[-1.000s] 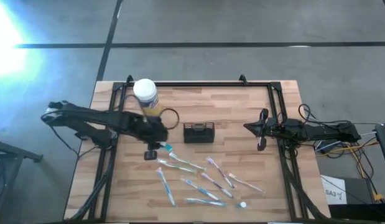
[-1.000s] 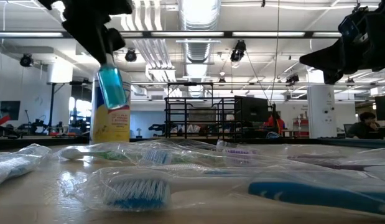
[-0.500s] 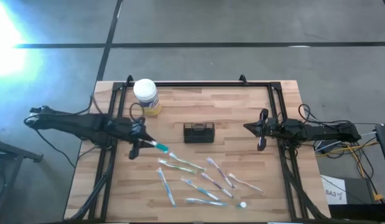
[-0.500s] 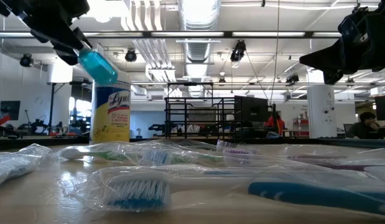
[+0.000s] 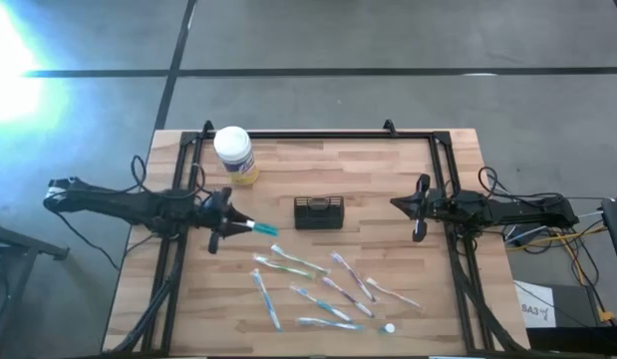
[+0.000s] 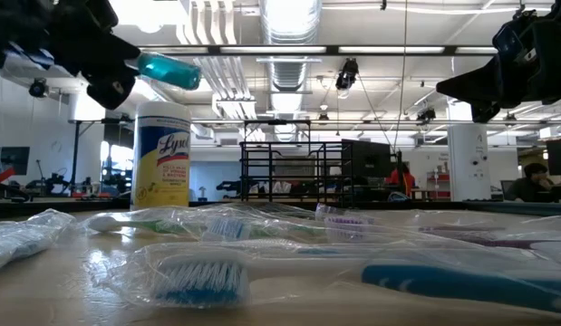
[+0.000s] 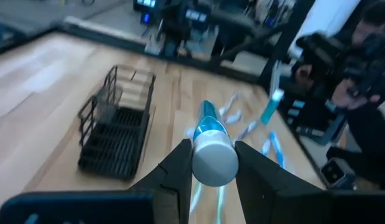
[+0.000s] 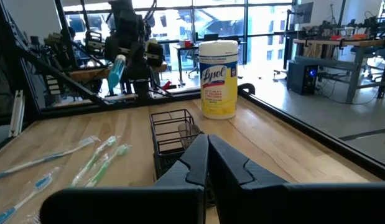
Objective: Pick & Place toothbrushing station
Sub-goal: Put the top blue mouthwash into the wire organizer
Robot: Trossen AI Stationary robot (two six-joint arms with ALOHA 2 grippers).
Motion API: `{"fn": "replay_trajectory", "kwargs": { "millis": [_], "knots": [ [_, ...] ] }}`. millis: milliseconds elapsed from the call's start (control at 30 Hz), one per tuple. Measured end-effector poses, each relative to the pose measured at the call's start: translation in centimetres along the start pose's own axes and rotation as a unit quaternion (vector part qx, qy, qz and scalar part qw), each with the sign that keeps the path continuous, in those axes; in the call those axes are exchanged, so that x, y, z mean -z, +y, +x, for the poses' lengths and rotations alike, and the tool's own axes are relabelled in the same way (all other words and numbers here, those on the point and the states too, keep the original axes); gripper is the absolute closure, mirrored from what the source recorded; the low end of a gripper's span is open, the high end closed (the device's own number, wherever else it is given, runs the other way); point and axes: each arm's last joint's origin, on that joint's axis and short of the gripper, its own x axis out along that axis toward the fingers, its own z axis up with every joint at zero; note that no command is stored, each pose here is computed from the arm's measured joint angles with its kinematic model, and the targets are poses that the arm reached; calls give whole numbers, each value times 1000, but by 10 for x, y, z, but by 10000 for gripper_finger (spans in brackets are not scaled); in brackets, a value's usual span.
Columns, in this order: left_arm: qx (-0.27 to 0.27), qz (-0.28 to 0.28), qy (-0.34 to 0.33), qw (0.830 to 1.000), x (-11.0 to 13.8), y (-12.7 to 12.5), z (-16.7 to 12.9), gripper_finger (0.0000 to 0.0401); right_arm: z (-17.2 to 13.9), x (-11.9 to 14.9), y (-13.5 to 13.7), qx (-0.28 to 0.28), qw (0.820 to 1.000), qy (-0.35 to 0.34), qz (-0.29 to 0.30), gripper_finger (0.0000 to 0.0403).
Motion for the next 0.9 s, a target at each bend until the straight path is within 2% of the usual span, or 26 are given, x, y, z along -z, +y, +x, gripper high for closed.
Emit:
{"fn": "replay_trajectory", "kwargs": {
  "millis": [233, 467, 633, 800, 900],
  "knots": [
    [23, 16, -49, 998, 22, 7, 3, 306, 0, 0, 0, 0, 1000, 1, 0, 394],
    [23, 55, -55, 997, 32, 10, 2, 306, 0, 0, 0, 0, 1000, 1, -1, 394],
    [26, 60, -68, 996, 40, 13, -1, 306, 0, 0, 0, 0, 1000, 2, 0, 394],
    [31, 49, -84, 995, 34, 11, -3, 306, 0, 0, 0, 0, 1000, 2, -1, 394],
    [27, 50, -92, 994, 10, 3, -5, 306, 0, 0, 0, 0, 1000, 2, -1, 394]
  ]
}}
